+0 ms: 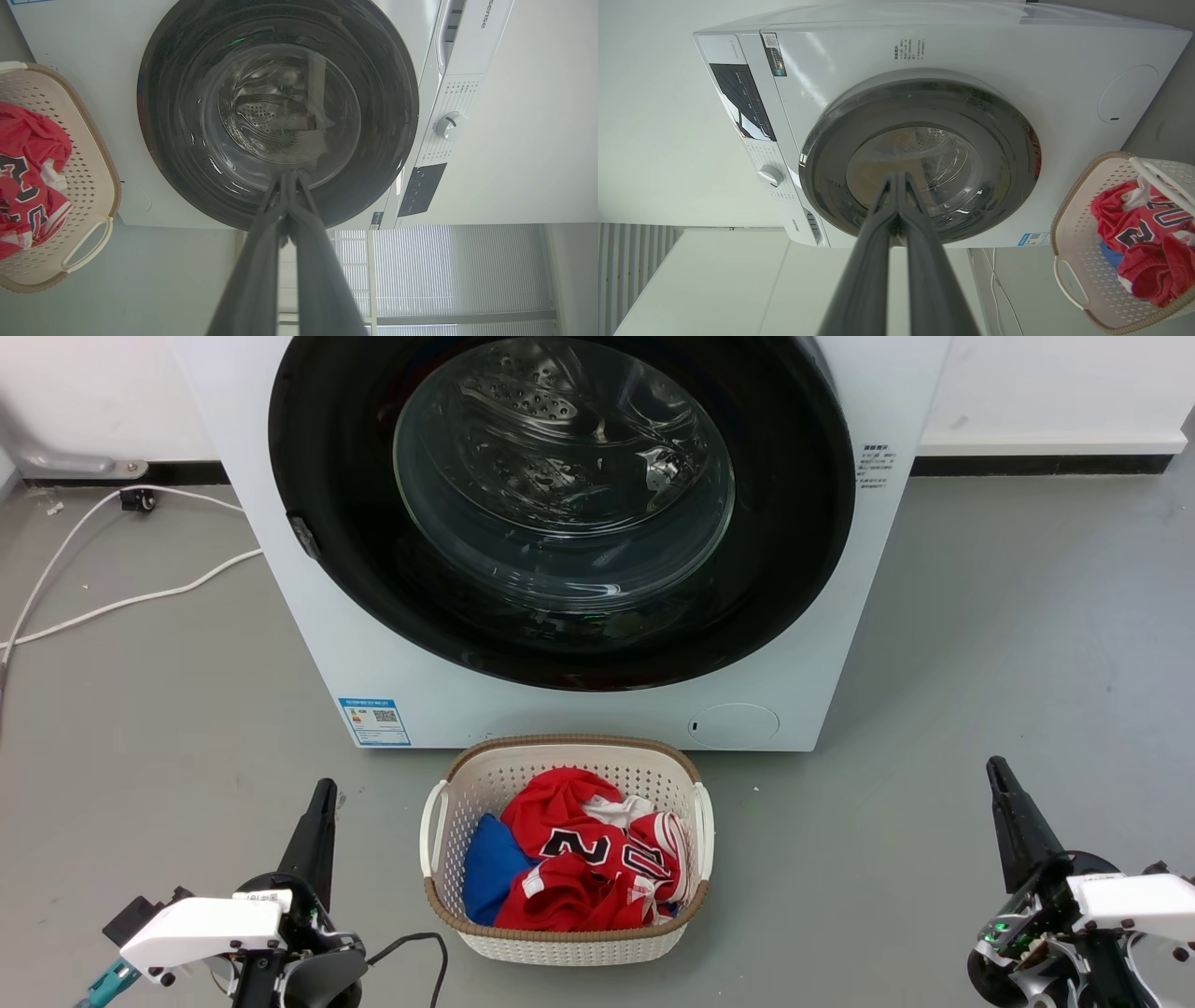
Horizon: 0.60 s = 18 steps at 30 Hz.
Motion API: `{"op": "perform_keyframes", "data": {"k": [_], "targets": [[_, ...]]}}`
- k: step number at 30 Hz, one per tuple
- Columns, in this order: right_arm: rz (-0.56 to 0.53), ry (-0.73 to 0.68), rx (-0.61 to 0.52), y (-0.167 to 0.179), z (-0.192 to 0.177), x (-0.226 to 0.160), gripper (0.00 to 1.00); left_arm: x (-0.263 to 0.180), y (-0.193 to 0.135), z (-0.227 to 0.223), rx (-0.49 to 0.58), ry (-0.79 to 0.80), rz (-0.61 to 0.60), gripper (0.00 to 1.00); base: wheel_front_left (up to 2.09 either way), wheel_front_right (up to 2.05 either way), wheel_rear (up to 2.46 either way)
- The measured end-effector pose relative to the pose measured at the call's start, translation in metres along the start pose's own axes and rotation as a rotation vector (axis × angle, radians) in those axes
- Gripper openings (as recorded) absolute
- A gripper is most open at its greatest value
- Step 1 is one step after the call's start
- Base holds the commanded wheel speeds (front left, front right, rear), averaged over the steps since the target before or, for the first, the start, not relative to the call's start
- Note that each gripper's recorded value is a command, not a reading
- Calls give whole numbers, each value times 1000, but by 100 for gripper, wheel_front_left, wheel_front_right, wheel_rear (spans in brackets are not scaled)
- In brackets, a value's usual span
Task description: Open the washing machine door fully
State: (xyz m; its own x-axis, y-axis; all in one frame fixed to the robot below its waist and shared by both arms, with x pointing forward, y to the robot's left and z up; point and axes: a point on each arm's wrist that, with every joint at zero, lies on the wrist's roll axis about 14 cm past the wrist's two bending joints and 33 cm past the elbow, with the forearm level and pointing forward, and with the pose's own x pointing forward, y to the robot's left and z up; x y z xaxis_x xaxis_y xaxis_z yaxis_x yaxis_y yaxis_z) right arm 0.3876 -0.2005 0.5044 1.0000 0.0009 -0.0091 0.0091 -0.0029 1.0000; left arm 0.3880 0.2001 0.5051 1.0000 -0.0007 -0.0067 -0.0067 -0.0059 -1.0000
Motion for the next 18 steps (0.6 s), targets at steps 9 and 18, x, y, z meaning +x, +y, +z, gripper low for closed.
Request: {"op": "perform_keyframes", "data": {"k": [9,18], "targets": [[0,0,0,0,0,0,0,0,0,0,0,0,0,0,0,0,0],[0,-1,0,0,0,0,0,0,0,0,1,0,0,0,0,0,0]]}}
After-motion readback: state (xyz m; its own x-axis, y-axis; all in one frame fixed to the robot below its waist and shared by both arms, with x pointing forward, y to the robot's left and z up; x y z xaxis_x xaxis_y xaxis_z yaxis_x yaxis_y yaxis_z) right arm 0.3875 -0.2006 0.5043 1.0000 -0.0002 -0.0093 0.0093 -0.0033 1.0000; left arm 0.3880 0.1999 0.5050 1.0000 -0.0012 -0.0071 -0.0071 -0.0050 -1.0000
